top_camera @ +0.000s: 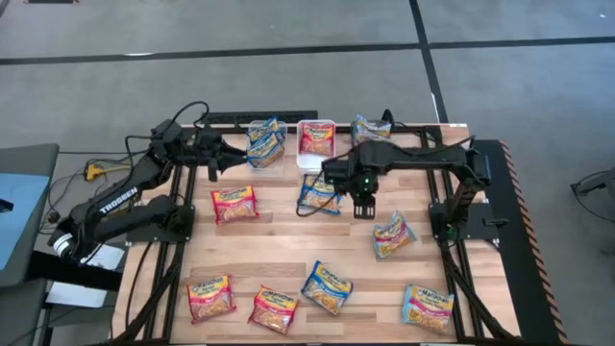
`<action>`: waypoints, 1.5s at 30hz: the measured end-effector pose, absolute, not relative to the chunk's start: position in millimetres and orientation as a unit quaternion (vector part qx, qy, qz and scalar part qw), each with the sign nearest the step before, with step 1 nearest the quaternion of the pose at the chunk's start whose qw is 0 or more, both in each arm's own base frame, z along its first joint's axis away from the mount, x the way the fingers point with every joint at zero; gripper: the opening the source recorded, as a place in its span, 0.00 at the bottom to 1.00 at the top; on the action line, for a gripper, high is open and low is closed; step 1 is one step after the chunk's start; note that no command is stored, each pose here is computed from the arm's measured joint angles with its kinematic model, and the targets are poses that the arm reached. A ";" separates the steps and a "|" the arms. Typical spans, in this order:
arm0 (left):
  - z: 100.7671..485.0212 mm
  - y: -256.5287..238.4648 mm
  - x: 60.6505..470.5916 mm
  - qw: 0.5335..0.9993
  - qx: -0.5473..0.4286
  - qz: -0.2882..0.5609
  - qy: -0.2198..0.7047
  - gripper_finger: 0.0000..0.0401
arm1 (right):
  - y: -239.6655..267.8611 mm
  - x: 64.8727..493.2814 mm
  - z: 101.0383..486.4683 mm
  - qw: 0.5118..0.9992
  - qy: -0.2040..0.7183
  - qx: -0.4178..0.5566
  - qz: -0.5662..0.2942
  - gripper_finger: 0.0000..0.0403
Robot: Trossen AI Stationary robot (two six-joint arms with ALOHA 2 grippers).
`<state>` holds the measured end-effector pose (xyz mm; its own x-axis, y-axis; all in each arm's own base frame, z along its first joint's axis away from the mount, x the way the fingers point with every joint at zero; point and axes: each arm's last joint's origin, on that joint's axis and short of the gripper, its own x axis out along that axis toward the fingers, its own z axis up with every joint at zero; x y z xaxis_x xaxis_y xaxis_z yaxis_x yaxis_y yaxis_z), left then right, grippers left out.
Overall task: Sort Maruchan noodles
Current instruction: Put the red noodle pack into the white bin
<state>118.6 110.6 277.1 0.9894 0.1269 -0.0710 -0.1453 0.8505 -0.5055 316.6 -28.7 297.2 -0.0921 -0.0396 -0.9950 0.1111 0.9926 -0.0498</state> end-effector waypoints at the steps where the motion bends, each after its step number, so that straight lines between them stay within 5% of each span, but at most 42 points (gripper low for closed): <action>1: 276.7 110.5 118.6 0.960 -0.270 0.071 0.019 0.46 | -27.3 315.3 292.3 0.666 0.744 0.026 -0.058 0.49; 12: 273.1 113.3 117.8 0.942 -0.311 0.127 0.017 0.46 | -3.5 294.2 260.3 0.614 0.783 0.039 -0.087 0.49; 27: 294.8 113.6 116.3 0.940 -0.306 0.153 0.013 0.46 | 3.1 221.4 291.5 0.738 0.649 0.122 -0.141 0.49; 35: 333.4 105.3 104.8 0.937 -0.230 0.225 0.136 0.46 | 2.7 206.2 304.0 0.770 0.606 0.139 -0.140 0.49; 45: 349.2 91.3 88.5 0.903 -0.187 0.256 0.290 0.46 | 2.8 211.1 297.7 0.756 0.624 0.134 -0.143 0.49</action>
